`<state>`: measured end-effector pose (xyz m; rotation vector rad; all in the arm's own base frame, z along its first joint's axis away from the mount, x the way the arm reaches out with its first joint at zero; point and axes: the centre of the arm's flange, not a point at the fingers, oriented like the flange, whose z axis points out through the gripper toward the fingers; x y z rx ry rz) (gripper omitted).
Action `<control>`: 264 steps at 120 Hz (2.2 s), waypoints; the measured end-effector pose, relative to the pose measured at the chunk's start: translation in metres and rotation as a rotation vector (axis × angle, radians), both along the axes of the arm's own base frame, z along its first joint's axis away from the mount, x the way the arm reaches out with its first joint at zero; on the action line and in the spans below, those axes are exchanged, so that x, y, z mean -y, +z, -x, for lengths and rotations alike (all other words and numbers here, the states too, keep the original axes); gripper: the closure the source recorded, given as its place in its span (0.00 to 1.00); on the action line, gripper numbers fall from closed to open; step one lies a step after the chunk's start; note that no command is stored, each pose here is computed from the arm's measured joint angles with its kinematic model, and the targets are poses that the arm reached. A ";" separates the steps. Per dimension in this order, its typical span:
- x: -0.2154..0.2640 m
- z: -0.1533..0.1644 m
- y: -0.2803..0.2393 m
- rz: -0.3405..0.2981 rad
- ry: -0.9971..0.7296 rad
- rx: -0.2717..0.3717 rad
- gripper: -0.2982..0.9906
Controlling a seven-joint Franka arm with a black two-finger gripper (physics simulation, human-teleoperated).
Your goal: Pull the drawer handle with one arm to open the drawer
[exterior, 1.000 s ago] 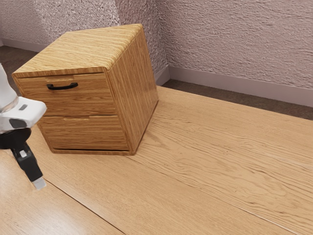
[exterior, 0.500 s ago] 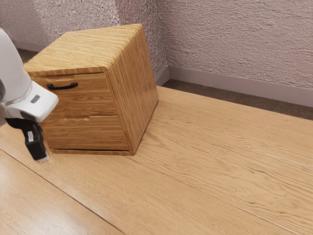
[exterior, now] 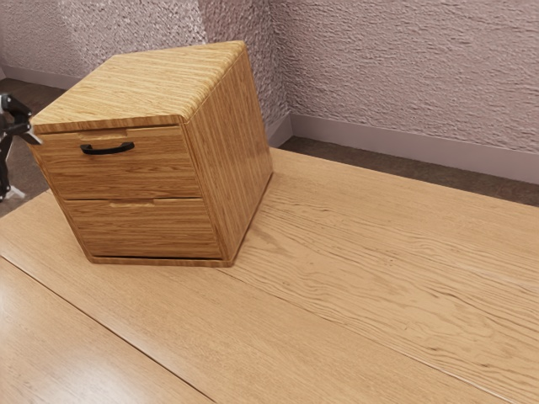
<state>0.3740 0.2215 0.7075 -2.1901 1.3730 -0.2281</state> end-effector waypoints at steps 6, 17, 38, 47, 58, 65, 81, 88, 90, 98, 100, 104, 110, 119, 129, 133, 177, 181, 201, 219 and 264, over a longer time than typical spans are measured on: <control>-0.008 0.001 -0.007 -0.012 -0.029 -0.017 0.23; -0.010 -0.001 -0.013 -0.039 -0.094 -0.037 0.23; -0.026 -0.002 -0.019 -0.053 -0.163 -0.046 0.23; -0.029 -0.003 -0.017 -0.038 -0.163 -0.016 0.23; -0.025 -0.007 -0.014 0.042 -0.159 0.054 0.23; -0.023 -0.009 -0.014 0.089 -0.148 0.092 0.23; -0.030 -0.011 -0.029 0.133 -0.105 0.107 0.23; -0.037 -0.010 -0.036 0.130 -0.085 0.102 0.23; -0.039 -0.010 -0.037 0.129 -0.080 0.101 0.23; -0.043 -0.011 -0.040 0.126 -0.066 0.100 0.23; -0.043 -0.012 -0.041 0.125 -0.063 0.099 0.23; -0.043 -0.013 -0.041 0.122 -0.059 0.099 0.23; -0.043 -0.015 -0.043 0.119 -0.052 0.099 0.23; -0.042 -0.017 -0.044 0.117 -0.047 0.104 0.23; -0.039 -0.024 -0.044 0.096 -0.048 0.105 0.23; -0.037 -0.029 -0.045 0.087 -0.051 0.103 0.23; -0.022 -0.071 -0.053 0.061 -0.064 0.114 0.23; -0.023 -0.075 -0.054 0.058 -0.059 0.113 0.23; -0.022 -0.088 -0.062 0.054 -0.044 0.108 0.23; -0.019 -0.092 -0.067 0.062 -0.039 0.108 0.23; -0.012 -0.099 -0.086 0.088 -0.027 0.104 0.25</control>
